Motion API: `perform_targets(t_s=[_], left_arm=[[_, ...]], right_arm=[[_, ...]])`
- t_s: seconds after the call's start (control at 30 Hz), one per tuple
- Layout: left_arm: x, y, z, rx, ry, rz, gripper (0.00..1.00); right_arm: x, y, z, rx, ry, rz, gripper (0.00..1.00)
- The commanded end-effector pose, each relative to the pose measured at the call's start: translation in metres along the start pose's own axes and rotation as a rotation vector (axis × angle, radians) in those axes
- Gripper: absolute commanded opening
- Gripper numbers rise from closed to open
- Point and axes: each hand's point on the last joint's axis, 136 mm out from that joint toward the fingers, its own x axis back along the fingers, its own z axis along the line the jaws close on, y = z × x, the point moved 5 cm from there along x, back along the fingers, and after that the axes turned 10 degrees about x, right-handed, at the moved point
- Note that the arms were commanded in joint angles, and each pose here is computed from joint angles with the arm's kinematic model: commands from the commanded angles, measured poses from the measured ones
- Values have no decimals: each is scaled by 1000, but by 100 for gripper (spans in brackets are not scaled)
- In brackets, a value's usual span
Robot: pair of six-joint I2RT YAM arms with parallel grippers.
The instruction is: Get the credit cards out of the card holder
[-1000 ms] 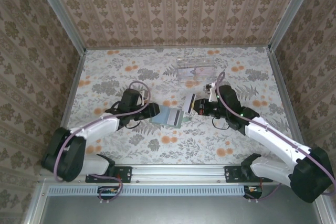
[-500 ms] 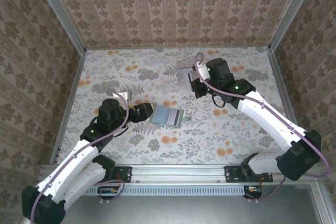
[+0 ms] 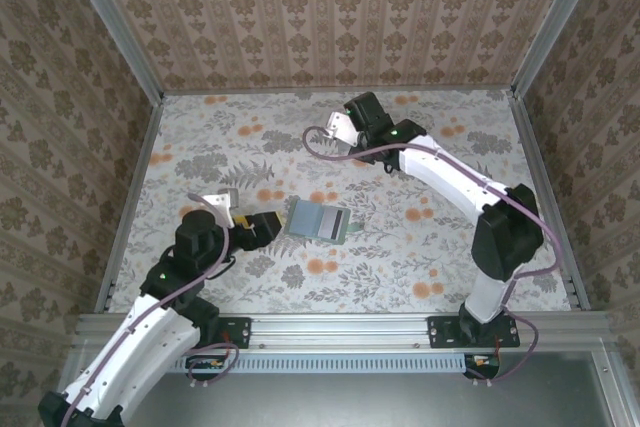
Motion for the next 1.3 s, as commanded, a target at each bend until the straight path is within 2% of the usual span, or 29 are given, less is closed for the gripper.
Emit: perform_targets(t_s=[0.0, 0.23, 0.53, 1.03, 1.27], left_arm=[[3, -6, 7, 16, 32, 19, 100], [6, -8, 9, 22, 45, 24, 100], [5, -7, 10, 17, 60, 27, 100], [3, -10, 13, 22, 70, 39, 100], [1, -11, 16, 23, 81, 47, 100]], right_arm=[[-12, -1, -17, 117, -42, 89, 0], [-50, 3, -13, 191, -30, 170, 0], [-83, 4, 3, 222, 3, 196, 0], [-111, 1, 0, 252, -44, 228, 0], [-119, -2, 11, 308, -13, 215, 0]])
